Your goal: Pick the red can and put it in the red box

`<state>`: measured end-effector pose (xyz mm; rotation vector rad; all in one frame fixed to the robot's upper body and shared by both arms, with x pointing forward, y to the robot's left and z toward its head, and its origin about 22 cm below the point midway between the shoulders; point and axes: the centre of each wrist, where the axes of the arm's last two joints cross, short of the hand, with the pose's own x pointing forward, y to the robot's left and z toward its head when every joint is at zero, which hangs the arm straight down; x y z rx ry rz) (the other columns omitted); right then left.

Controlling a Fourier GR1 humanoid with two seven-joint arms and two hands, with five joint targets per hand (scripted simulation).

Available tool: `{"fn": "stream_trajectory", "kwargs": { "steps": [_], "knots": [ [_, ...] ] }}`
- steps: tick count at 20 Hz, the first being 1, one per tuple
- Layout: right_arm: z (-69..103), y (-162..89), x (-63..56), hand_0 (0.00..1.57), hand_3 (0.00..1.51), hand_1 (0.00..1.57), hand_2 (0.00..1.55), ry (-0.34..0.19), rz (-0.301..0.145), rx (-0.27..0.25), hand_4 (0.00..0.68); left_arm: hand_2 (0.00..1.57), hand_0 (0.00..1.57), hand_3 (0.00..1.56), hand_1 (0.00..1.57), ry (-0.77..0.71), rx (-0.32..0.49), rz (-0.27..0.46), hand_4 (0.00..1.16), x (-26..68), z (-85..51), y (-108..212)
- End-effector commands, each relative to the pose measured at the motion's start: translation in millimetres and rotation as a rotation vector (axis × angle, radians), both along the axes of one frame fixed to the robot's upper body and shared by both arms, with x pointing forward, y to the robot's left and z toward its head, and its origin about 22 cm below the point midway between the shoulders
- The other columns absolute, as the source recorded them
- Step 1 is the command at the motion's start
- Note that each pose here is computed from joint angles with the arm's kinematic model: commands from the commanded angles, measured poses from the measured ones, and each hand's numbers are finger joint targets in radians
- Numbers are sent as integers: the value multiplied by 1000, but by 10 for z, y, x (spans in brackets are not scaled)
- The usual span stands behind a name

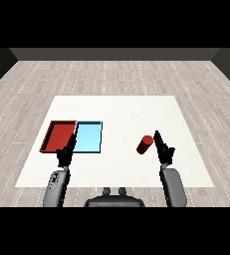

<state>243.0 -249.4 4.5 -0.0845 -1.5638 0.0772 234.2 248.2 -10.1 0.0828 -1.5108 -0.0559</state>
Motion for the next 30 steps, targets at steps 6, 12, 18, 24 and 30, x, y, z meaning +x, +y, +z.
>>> {"fn": "stream_trajectory", "kwargs": {
  "steps": [6, 12, 18, 24, 30],
  "knots": [
    [-82, -967, -229, 0, 0, 0, 0, 8, -23, -24, 0, 0, 0, 0, 0, -45, 34, 13, 0, -28, 201, 84],
    [8, -899, -211, 0, 0, 0, 0, -279, 94, 163, 0, 0, 0, 0, 0, -442, -59, 6, 0, 71, 314, 75],
    [33, -1026, -227, 0, 0, 0, 0, -271, 109, 135, 0, 0, 0, 0, 0, -461, -61, 3, 0, 31, 139, 285],
    [-87, -1075, 23, 0, 0, 0, 0, -283, 81, 163, 0, 0, 0, 0, 0, -462, -61, 15, 0, -92, 186, 93],
    [-206, -903, -74, 0, 0, 0, 0, -261, 95, 172, 0, 0, 0, 0, 0, -469, -52, 18, 0, 38, 213, 76]
  ]
}}
